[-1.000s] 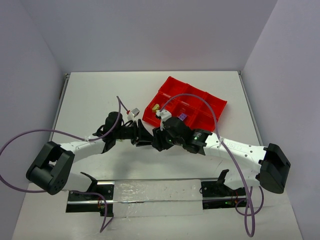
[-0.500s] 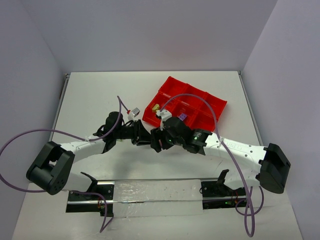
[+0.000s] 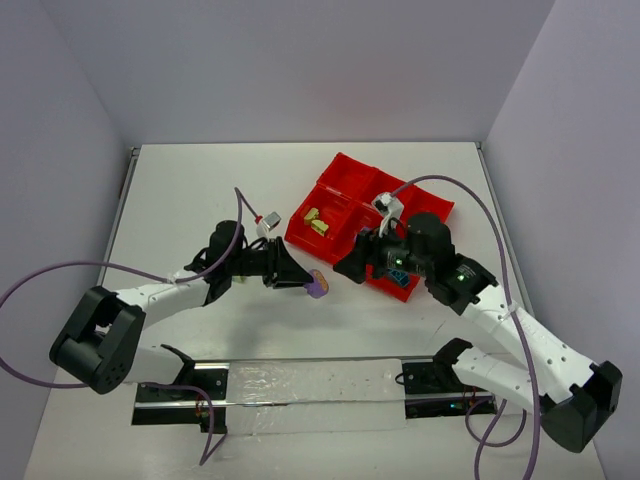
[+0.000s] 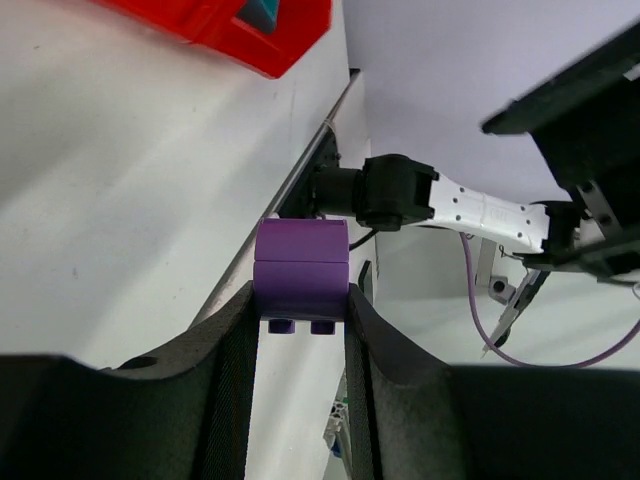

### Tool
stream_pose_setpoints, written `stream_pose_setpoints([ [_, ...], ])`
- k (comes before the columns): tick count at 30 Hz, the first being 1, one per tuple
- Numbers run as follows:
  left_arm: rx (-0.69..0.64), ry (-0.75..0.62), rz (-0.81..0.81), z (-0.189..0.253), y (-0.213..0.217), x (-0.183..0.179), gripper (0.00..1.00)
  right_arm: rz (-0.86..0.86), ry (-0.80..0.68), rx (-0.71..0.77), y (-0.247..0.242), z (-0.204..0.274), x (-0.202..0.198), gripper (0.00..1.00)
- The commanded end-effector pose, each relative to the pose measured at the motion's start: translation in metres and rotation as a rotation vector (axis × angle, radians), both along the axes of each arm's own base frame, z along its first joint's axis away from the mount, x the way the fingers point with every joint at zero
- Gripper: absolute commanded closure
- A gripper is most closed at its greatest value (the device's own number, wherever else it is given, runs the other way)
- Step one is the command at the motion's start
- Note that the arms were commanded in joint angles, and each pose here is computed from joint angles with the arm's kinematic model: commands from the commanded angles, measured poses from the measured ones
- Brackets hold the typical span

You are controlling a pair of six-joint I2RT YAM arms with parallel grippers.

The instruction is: Sort the legos into containers by color

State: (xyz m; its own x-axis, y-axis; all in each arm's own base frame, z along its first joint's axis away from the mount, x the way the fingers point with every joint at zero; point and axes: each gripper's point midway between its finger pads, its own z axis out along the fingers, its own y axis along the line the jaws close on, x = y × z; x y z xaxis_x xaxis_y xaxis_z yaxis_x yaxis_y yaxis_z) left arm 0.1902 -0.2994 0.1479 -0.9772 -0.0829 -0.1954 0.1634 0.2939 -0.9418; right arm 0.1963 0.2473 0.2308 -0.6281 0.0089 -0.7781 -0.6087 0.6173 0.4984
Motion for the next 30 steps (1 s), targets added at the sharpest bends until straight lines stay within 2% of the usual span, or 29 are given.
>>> stream_pose_setpoints([
  [1,-0.114,-0.214,-0.084,0.055,-0.006,0.000,1.00,0.223,0.075,0.114,0.009,-0.002,-0.031,0.24],
  [6,-0.188,-0.319,-0.138,0.082,-0.006,-0.008,1.00,0.313,0.123,0.185,0.020,-0.008,-0.040,0.22],
  [14,-0.239,-0.363,-0.187,0.093,-0.005,-0.023,1.00,0.408,0.131,0.277,0.030,-0.002,-0.046,0.23],
  [20,-0.251,-0.374,-0.197,0.095,-0.006,-0.026,1.00,0.462,0.139,0.319,0.037,0.003,-0.046,0.30],
  [25,-0.258,-0.390,-0.205,0.099,-0.005,-0.029,1.00,0.479,0.140,0.337,0.040,0.006,-0.045,0.39],
  [28,-0.260,-0.393,-0.208,0.099,-0.005,-0.030,1.00,0.483,0.126,0.353,0.041,0.012,-0.044,0.44],
  [30,-0.260,-0.394,-0.209,0.100,-0.005,-0.030,1.00,0.482,0.119,0.364,0.041,0.015,-0.043,0.54],
])
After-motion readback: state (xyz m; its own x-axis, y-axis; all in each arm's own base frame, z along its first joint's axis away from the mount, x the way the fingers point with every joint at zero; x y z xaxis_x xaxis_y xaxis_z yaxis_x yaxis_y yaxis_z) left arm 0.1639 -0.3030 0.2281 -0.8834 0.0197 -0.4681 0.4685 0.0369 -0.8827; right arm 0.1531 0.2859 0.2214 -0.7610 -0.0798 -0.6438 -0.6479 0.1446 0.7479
